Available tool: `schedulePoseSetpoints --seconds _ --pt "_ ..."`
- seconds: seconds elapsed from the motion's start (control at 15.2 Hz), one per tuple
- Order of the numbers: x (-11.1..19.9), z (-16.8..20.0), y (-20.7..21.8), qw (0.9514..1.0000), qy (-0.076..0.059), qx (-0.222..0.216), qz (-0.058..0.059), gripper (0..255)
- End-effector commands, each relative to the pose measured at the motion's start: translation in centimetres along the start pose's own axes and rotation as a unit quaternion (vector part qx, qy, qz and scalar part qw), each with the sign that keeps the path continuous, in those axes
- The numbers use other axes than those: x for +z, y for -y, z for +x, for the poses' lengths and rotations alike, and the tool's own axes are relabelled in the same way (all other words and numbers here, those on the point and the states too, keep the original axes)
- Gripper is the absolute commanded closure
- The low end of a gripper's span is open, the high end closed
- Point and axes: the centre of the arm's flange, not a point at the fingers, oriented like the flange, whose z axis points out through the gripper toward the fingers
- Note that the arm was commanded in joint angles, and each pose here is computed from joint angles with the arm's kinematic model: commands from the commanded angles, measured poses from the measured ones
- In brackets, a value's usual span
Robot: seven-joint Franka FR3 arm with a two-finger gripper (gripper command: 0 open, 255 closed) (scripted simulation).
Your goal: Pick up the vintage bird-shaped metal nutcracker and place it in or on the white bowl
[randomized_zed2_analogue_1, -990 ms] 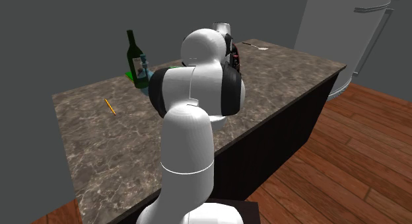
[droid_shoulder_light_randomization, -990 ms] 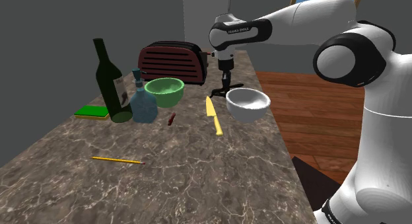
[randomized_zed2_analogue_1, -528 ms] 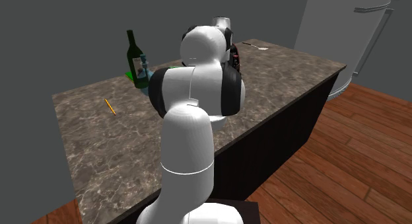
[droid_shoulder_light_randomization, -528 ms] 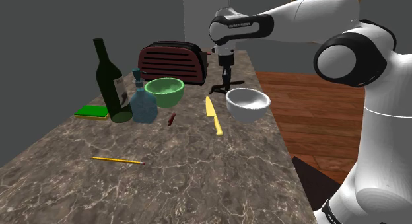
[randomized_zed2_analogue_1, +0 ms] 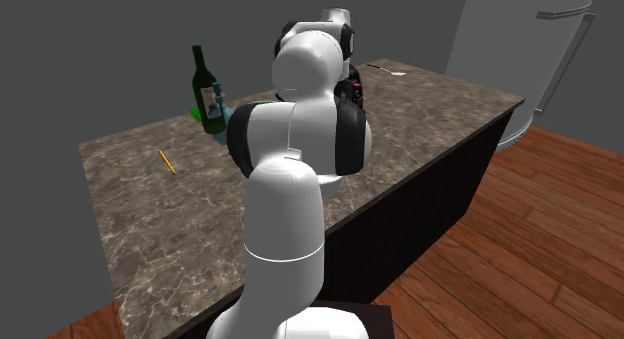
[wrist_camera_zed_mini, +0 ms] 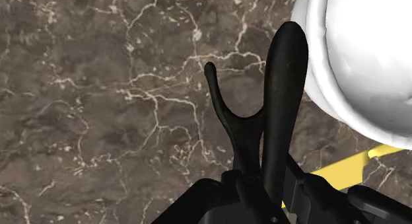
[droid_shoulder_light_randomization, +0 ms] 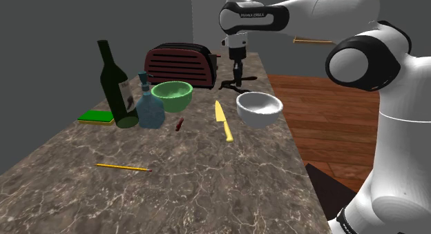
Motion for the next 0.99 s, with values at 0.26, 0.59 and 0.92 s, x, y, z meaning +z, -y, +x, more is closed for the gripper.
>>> schedulePoseSetpoints --seconds 0.26,0.59,0.92 --pt "-3.1 -0.5 0.2 1.0 0.0 0.0 0.0 255" --pt "-5.7 -0.9 0.5 1.0 0.0 0.0 0.0 255" --pt "-8.3 -1.3 0.7 1.0 0.0 0.0 0.0 255"
